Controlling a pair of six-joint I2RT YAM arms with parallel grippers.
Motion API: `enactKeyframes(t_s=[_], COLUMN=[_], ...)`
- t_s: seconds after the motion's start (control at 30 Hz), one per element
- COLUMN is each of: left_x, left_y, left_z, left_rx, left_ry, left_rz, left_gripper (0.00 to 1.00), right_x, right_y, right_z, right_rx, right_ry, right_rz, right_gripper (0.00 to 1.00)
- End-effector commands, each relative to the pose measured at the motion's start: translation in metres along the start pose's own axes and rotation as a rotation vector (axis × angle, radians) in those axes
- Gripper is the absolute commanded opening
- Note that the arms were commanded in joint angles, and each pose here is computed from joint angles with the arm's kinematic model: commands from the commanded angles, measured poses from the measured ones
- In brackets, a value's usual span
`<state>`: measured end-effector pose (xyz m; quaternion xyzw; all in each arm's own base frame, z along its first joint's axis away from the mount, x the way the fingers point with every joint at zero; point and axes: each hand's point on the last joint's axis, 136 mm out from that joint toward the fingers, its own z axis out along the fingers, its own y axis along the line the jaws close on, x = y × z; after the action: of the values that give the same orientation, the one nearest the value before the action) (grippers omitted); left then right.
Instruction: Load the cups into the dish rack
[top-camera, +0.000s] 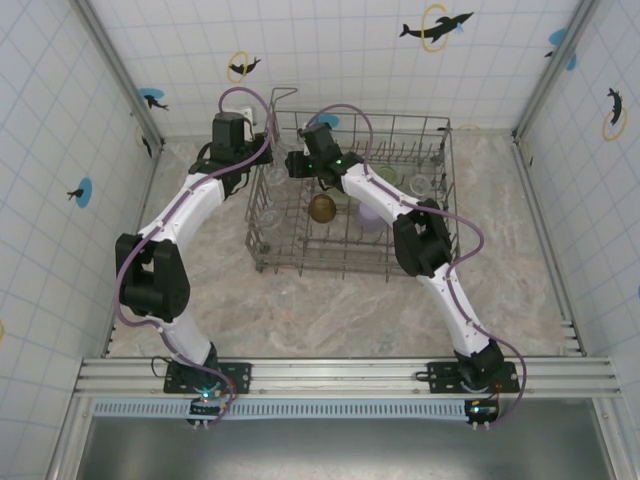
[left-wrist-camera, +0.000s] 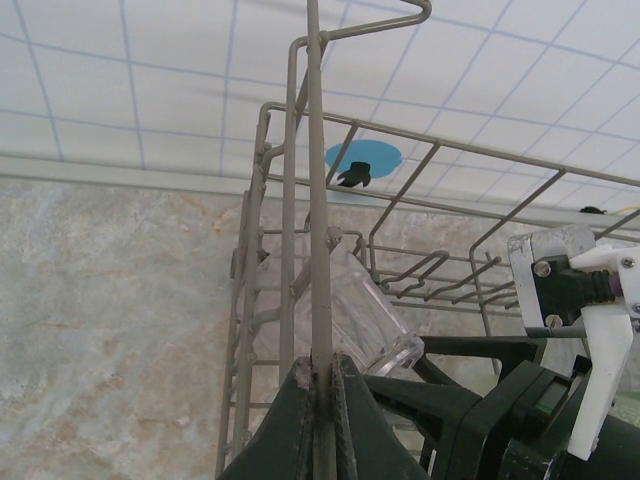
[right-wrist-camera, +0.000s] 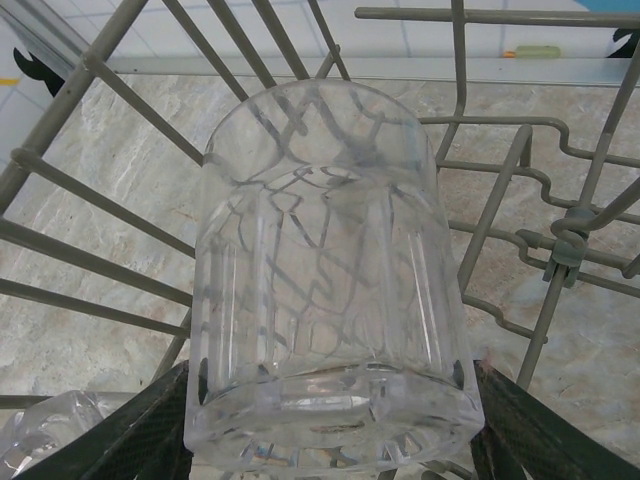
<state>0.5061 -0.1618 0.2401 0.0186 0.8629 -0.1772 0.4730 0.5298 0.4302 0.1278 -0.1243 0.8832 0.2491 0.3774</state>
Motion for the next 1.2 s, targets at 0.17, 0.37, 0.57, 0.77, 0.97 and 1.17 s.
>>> enactKeyframes(t_s=[0.17, 0.37, 0.57, 0.77, 0.97, 1.17], left_x=[0.052, 0.048, 0.041, 0.028, 0.011, -0.005], left_y=[-0.054, -0.051, -0.05, -0.051, -0.057, -0.058], left_z=[0.007, 0.005, 0.001, -0.005, -0.012, -0.021], left_rx=[0.186, 0.163, 0.15, 0.143, 0.147, 0.134], left_ry=[0.155, 0.139, 0.12, 0.086, 0.058, 0.022], left_rz=[0.054, 0.056, 0.059, 0.062, 0.065, 0.068], left_gripper=[0.13, 0.28, 0.53, 0.76, 0.97, 0.97], right_x=[-0.005, -0.038, -0.061, -0.067, -0.069, -0.086], right_y=[0.081, 0.081, 0.073, 0.062, 0.057, 0.061], right_z=[-0.026, -0.052, -0.072, -0.083, -0.093, -0.123], right_rx=[-0.241, -0.238, -0.221, -0.188, -0.158, -0.157], right_ry=[0.005, -0.063, -0.108, -0.102, -0.093, -0.123], right_rz=[0.004, 0.02, 0.034, 0.047, 0.04, 0.033], right_gripper=[0.4, 0.38, 0.38, 0.37, 0.37, 0.37])
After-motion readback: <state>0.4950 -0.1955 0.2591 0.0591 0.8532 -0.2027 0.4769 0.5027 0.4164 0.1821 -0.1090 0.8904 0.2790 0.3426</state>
